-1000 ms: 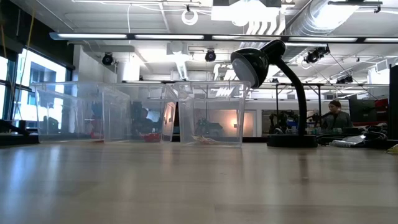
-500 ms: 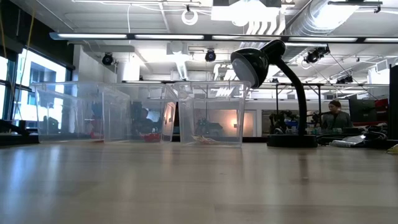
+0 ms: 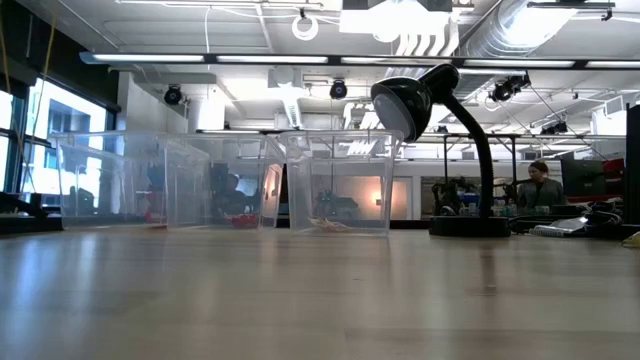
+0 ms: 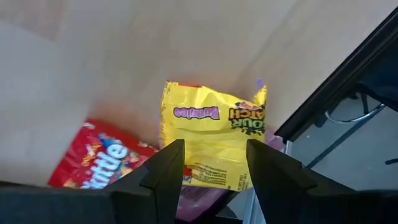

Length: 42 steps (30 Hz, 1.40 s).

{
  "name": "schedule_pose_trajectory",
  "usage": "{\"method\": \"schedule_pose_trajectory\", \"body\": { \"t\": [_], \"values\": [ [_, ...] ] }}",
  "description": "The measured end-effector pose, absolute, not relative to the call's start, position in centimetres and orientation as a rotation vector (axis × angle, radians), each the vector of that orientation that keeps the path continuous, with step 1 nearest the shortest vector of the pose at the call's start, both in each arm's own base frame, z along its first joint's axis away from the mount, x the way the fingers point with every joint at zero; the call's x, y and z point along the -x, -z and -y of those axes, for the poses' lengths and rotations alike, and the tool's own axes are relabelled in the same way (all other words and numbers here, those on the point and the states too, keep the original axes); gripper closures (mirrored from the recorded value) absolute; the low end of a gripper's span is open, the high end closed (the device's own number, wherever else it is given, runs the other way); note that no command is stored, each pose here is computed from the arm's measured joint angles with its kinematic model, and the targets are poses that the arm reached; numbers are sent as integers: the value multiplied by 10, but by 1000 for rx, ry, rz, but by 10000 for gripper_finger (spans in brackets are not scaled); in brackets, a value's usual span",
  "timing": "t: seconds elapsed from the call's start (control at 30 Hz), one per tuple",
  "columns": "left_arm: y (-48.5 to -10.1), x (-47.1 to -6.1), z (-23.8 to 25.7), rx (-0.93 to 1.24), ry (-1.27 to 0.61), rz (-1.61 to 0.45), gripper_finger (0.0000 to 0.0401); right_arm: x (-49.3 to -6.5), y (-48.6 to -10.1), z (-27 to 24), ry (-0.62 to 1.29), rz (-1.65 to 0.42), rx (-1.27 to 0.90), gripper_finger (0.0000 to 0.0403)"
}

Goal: Sort candy
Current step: Put the yellow candy wrapper into the right transparent bin

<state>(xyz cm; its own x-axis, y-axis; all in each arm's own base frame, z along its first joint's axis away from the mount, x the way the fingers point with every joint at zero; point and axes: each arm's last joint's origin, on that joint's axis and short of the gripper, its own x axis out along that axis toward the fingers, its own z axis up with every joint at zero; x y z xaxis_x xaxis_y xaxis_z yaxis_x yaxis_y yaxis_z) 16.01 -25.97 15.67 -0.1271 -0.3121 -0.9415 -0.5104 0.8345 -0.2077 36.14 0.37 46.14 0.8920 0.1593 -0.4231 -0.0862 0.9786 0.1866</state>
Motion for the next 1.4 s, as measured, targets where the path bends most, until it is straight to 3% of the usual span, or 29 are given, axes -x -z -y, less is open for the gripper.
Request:
{"method": "schedule_pose_trajectory", "body": {
  "t": [0.37, 0.6, 0.87, 1.4],
  "values": [
    [-155, -170, 257, 714, -207, -1754, 233, -361, -461, 20, -66, -449, -179, 194],
    [-166, -176, 259, 798, -116, -1724, 233, -359, -461, 36, -29, -445, -165, 194],
    [-159, -174, 251, 734, -263, -1674, 233, -359, -461, 43, -13, -444, -169, 194],
    [-141, -177, 261, 788, -309, -1689, 233, -357, -457, 42, -19, -488, -158, 194]
  ]
}}
